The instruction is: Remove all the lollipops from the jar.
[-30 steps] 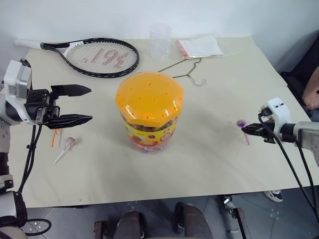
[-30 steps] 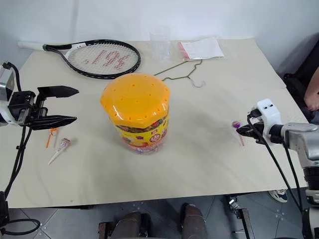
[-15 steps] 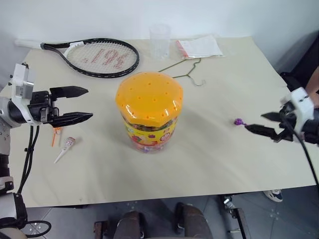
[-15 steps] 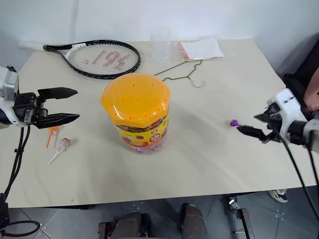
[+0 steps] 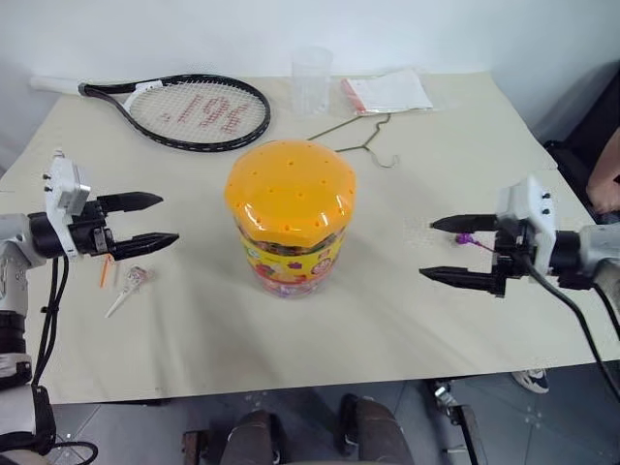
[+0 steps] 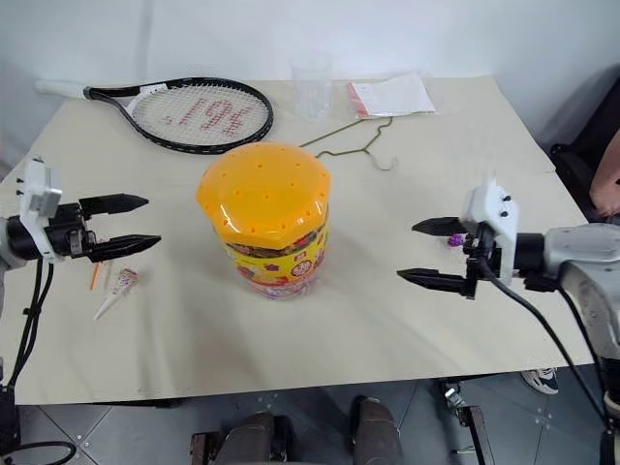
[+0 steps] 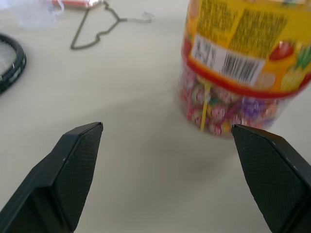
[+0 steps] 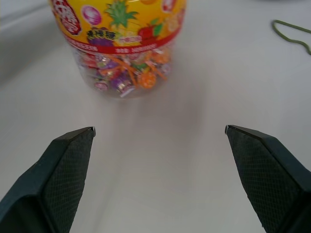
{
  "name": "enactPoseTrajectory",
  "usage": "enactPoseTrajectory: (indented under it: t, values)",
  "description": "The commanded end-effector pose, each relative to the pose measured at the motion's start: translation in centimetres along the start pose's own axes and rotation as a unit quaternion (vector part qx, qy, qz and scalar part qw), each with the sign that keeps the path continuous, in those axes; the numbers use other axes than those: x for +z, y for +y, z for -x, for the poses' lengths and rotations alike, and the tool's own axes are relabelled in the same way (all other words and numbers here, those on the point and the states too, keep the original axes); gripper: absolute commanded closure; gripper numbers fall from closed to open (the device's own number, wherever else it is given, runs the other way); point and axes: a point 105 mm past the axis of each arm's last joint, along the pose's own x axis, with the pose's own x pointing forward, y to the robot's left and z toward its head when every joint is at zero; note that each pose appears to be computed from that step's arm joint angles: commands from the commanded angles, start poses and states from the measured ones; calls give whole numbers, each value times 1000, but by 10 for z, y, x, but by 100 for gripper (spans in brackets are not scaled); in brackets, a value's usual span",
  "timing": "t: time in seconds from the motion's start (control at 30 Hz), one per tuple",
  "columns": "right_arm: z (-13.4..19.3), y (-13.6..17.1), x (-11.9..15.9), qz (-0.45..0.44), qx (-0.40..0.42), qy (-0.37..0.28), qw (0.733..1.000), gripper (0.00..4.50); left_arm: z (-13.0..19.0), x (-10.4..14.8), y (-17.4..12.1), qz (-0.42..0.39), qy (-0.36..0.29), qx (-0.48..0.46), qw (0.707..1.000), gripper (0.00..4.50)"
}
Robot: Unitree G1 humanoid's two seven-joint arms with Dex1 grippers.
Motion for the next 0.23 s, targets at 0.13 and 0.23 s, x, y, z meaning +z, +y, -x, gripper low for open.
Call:
enactPoseTrajectory:
  t: [0.13, 0.23]
  values:
    - [-4, -10, -9, 18, -24, -24, 999, 2, 21, 20, -8, -22, -47, 50, 997, 0]
    - [-4, -16, -9, 9, -40, -36, 998, 2, 25, 18, -14, -31, -48, 73, 996, 0]
